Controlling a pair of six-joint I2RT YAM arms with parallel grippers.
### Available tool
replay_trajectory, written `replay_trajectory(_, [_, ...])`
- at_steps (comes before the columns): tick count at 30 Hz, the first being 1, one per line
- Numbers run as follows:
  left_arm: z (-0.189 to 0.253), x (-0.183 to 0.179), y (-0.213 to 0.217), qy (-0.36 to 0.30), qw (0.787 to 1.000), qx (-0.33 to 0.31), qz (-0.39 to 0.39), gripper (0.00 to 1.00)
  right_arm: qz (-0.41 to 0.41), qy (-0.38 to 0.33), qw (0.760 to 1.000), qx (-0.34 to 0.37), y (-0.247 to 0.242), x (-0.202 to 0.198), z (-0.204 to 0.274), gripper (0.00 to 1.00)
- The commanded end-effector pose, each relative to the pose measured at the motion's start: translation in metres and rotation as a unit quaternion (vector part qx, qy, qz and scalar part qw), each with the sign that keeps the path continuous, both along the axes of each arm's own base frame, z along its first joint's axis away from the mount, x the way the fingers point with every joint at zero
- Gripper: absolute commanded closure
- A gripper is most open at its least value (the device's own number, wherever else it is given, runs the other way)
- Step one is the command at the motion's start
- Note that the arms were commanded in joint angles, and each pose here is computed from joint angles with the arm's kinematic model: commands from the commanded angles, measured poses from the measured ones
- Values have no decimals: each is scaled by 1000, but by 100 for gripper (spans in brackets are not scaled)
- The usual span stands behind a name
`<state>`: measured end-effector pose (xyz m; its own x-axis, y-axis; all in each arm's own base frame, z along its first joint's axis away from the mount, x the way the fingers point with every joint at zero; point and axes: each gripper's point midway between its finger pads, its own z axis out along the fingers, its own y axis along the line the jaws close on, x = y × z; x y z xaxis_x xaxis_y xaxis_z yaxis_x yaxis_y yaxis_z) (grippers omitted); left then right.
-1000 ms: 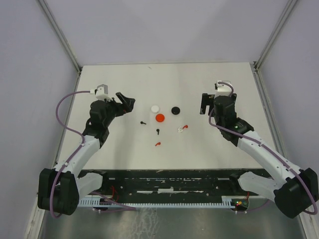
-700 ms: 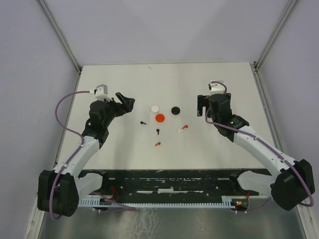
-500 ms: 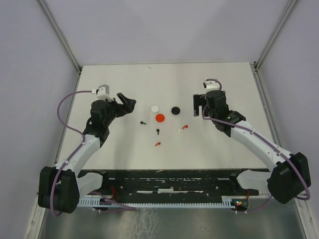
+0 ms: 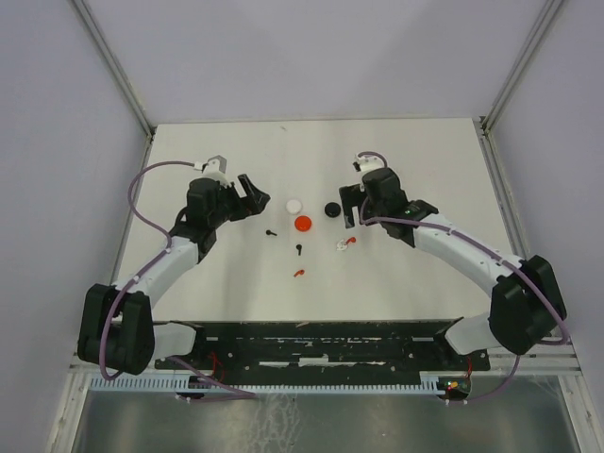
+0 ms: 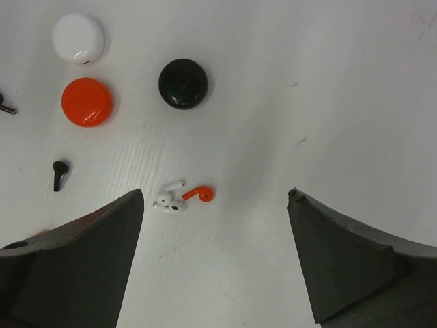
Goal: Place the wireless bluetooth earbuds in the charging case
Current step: Pick up the charging case at the center of the board.
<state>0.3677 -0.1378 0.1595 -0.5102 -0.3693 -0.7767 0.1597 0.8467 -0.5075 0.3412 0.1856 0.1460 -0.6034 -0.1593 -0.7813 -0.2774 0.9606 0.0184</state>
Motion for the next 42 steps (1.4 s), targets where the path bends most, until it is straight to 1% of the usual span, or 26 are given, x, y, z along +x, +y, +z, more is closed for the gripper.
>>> replay_trajectory(1, [11, 7, -5, -19, 999, 25, -13, 7, 41, -4, 999, 31, 44, 9, 11, 5])
replay_trajectory(8, [9, 8, 6, -7, 999, 46, 9, 9, 93, 31, 995, 33, 95, 21, -11, 6])
replay_trajectory(14, [11, 6, 11, -7, 999, 49, 22, 9, 124, 61, 988, 67, 135, 36, -26, 6])
replay_trajectory(21, [13, 4, 16, -8, 998, 59, 33, 9, 143, 96, 981, 85, 163, 48, -54, 6])
replay_trajectory(26, [15, 5, 17, -10, 998, 57, 37, 9, 141, 113, 980, 82, 170, 53, -74, 6])
replay_trajectory(33, [9, 6, 18, -3, 997, 61, 37, 9, 147, 135, 976, 90, 178, 47, -92, 6])
replay_trajectory(42, [7, 7, 20, -1, 997, 68, 42, 9, 167, 154, 969, 92, 195, 15, -103, 7])
